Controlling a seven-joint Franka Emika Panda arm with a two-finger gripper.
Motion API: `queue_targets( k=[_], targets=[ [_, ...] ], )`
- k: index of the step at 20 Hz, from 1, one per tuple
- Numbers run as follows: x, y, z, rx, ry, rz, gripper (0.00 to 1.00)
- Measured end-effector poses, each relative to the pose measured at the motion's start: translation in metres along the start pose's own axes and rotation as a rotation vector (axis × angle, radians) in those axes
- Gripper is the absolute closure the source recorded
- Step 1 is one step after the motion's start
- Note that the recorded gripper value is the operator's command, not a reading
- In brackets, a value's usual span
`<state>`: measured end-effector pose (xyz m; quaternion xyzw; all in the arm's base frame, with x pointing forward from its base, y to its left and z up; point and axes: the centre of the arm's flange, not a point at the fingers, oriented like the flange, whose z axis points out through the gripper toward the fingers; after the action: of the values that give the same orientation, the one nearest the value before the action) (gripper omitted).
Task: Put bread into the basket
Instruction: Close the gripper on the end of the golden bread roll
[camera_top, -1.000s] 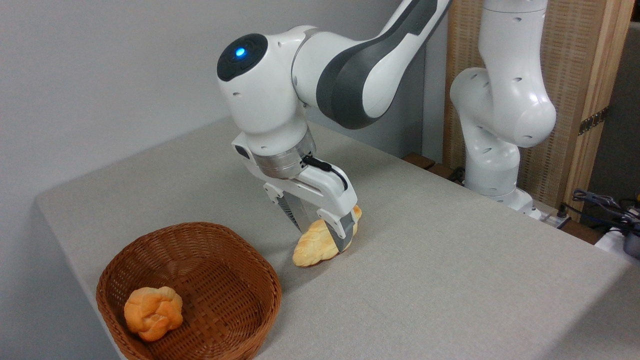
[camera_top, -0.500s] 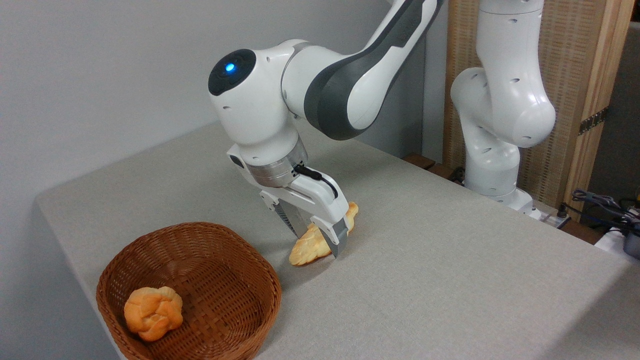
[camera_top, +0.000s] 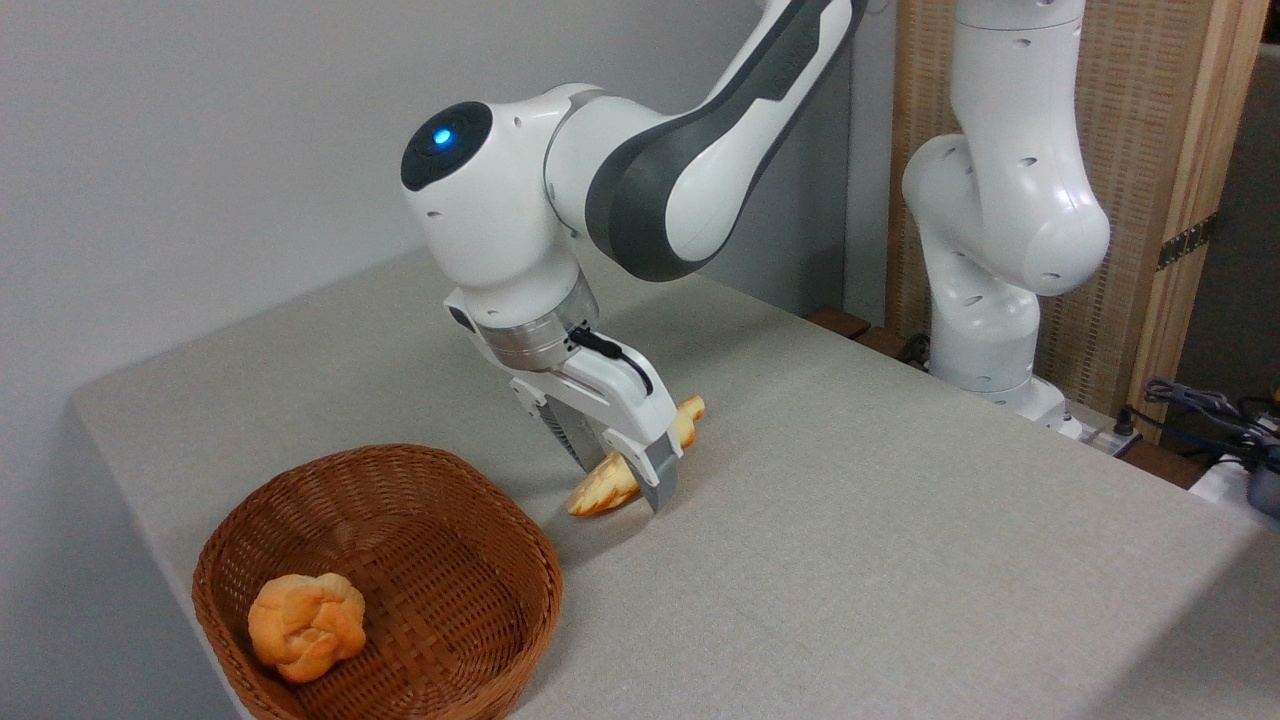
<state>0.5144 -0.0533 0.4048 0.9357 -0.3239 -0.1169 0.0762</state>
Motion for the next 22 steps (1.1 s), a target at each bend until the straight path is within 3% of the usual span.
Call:
queue_targets(
  k=[2,8,22],
  targets=[
    [0.0022,0.0012,-0.0003,0.006,0.007,0.004,0.83],
    [0.0037,0.0026,-0.0003,0.009,0.008,0.008,0.87],
    [0.0063,0.0058,-0.0019,0.012,0.01,0.016,0.86]
  ],
)
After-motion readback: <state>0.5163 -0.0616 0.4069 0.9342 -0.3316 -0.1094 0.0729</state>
